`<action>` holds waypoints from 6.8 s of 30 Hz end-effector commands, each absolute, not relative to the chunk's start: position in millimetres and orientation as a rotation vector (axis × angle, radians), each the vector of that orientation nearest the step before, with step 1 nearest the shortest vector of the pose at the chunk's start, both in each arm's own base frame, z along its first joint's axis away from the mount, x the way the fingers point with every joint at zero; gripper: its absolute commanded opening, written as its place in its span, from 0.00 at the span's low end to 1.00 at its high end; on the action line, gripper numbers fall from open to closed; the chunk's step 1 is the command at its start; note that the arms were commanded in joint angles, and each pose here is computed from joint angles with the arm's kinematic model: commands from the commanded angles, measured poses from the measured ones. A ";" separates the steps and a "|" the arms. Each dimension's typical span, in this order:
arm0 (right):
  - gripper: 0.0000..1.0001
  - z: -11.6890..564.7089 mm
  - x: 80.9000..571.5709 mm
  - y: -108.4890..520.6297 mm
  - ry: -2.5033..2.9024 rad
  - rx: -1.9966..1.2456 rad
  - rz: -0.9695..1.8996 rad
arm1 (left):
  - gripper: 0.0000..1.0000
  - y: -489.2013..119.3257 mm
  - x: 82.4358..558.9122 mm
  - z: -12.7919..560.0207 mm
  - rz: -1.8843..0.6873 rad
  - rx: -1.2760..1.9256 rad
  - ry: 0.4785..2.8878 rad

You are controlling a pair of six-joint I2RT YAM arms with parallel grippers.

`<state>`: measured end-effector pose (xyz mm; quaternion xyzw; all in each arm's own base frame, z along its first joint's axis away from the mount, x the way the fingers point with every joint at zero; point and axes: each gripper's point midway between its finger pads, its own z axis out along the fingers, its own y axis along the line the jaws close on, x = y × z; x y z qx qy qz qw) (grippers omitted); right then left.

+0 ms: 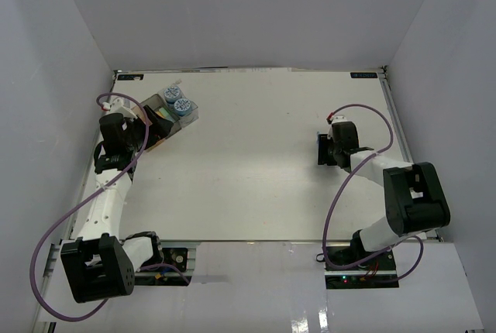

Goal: Sort the stationery into containers
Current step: Pick up the pen from the center of the board, then close the pen cap on the pen.

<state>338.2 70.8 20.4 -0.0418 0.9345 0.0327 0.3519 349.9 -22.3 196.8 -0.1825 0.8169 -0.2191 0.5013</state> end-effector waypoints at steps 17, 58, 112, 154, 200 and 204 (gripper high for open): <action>0.48 12.8 343.3 77.8 2.483 -0.238 0.116 | 0.98 -26.6 350.0 205.6 -0.548 -0.408 1.956; 0.23 129.9 328.4 209.6 2.142 -0.689 0.290 | 0.98 -54.6 348.4 202.5 -0.748 -0.350 1.976; 0.25 222.4 254.8 350.7 1.734 -1.040 0.714 | 0.93 -189.6 332.9 242.0 -1.227 -0.217 1.944; 0.25 225.5 269.8 347.4 1.704 -0.983 0.627 | 0.92 -232.2 321.0 228.8 -1.098 -0.066 2.026; 0.22 243.1 259.1 333.6 1.337 -0.809 0.689 | 0.93 -248.1 299.7 299.2 -1.010 0.200 1.826; 0.22 246.1 256.7 332.5 1.287 -0.816 0.685 | 0.95 -242.0 298.3 316.3 -0.984 0.184 1.819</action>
